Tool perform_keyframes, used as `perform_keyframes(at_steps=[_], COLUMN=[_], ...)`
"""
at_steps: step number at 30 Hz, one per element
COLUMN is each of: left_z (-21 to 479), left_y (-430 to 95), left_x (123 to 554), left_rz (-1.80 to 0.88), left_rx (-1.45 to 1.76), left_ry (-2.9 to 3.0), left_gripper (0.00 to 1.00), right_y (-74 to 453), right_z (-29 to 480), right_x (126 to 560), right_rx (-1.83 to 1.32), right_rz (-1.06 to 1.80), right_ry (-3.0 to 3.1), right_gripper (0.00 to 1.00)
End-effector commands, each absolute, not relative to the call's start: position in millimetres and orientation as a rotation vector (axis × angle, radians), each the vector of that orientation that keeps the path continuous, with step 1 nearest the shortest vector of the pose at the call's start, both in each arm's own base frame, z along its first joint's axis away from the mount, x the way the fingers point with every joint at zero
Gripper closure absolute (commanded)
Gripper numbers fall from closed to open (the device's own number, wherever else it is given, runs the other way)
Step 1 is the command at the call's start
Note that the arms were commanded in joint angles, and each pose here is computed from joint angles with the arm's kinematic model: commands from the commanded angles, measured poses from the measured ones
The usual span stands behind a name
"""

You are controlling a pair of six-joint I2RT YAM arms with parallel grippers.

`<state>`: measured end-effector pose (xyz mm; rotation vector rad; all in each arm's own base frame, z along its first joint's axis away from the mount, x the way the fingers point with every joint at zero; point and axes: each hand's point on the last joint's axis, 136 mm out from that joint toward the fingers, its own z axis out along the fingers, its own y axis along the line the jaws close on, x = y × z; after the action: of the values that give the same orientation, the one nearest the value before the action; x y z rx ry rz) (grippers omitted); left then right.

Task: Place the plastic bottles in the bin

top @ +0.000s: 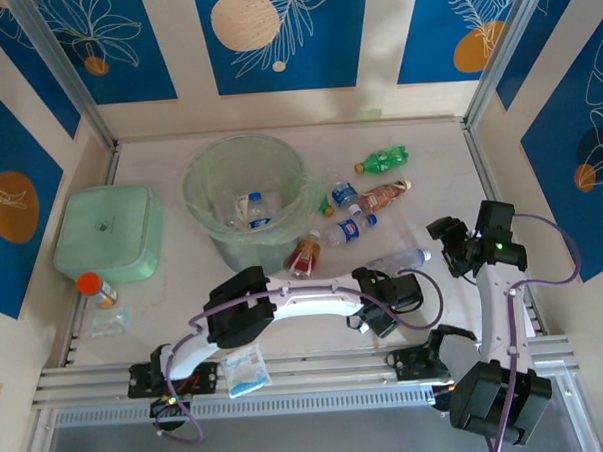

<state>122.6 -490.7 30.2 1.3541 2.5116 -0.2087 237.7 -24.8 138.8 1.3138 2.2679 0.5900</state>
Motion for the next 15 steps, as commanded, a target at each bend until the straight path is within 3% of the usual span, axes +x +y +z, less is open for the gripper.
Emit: perform_keyframes(at_steps=[1,8,15], left_z=[32.0,72.7,193.5], left_y=[-490.2,-489.8,-470.4], left_x=[123.5,124.9,133.4], left_rz=[-0.175,-0.215,-0.311], left_rx=[1.353,1.324,1.232], left_ry=[2.509,2.470,2.295], left_gripper=[0.39,0.43,0.44], right_y=[-21.2,-22.8,-26.6], right_z=[143.2,147.3,158.3], right_x=[236.2,235.7,235.0], right_rx=[1.275,1.265,1.253], right_rz=[0.615,0.601,0.588], right_ry=[2.270,2.269,2.247], right_gripper=[0.24,0.25,0.25])
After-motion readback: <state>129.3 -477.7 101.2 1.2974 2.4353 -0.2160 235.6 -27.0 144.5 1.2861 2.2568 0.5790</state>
